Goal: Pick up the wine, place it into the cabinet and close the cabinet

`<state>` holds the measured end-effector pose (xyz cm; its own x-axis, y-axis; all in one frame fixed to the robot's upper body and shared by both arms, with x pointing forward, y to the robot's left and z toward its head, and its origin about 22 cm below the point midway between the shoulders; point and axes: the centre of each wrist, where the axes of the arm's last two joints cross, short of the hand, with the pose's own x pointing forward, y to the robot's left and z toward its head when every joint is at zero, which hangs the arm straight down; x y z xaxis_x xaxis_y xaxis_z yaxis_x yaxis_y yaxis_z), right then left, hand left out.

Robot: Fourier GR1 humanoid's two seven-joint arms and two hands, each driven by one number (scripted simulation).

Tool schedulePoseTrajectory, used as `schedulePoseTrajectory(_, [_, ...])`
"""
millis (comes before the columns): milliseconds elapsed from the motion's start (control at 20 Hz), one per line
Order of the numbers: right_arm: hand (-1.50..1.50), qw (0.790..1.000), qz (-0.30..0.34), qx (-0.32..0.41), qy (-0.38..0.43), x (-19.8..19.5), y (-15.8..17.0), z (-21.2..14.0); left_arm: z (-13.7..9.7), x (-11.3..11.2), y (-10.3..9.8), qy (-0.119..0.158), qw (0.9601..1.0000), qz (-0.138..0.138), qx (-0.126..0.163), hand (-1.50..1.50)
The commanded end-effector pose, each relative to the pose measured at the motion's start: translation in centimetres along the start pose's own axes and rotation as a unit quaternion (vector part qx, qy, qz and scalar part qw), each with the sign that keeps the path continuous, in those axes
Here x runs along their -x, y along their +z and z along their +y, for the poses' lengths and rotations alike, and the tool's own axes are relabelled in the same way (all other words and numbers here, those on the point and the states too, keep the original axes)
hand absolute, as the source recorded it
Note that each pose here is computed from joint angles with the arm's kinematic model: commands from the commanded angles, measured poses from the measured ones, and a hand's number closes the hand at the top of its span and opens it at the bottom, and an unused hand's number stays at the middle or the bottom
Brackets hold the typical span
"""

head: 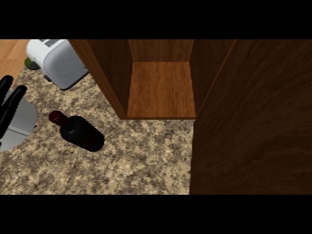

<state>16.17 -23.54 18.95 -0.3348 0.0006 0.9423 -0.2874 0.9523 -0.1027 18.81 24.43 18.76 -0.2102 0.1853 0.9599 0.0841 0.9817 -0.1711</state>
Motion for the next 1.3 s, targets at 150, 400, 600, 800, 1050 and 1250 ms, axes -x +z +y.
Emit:
schedulePoseTrajectory(150, [-1.5,0.999,-0.027,-0.02,-0.019,-3.4,2.9,0.1,2.9,1.4,-0.6,0.012,0.9992,0.036,-0.009,-1.5])
schedulePoseTrajectory(400, [-1.5,0.999,-0.023,-0.025,-0.015,-3.2,2.8,0.9,4.0,4.6,-1.5,0.025,0.9973,0.069,-0.009,-1.5])
schedulePoseTrajectory(600, [-1.5,0.999,-0.025,-0.02,-0.019,-2.7,2.7,2.2,3.9,5.5,-1.7,0.016,0.9965,0.082,-0.005,-1.5])
schedulePoseTrajectory(800, [-1.5,0.999,-0.021,-0.019,-0.021,-2.1,1.7,0.7,5.8,8.6,-0.9,0.016,0.9955,0.093,-0.006,-1.5])
schedulePoseTrajectory(1050, [-1.5,0.999,-0.026,-0.03,-0.006,-4.2,1.6,0.4,6.9,11.4,-1.2,-0.007,0.9964,0.081,-0.026,-1.5])
schedulePoseTrajectory(1250, [-1.5,0.999,-0.027,-0.013,-0.019,-2.7,1.9,0.2,8.7,13.4,-1.4,-0.007,0.9972,0.065,-0.035,-1.5])
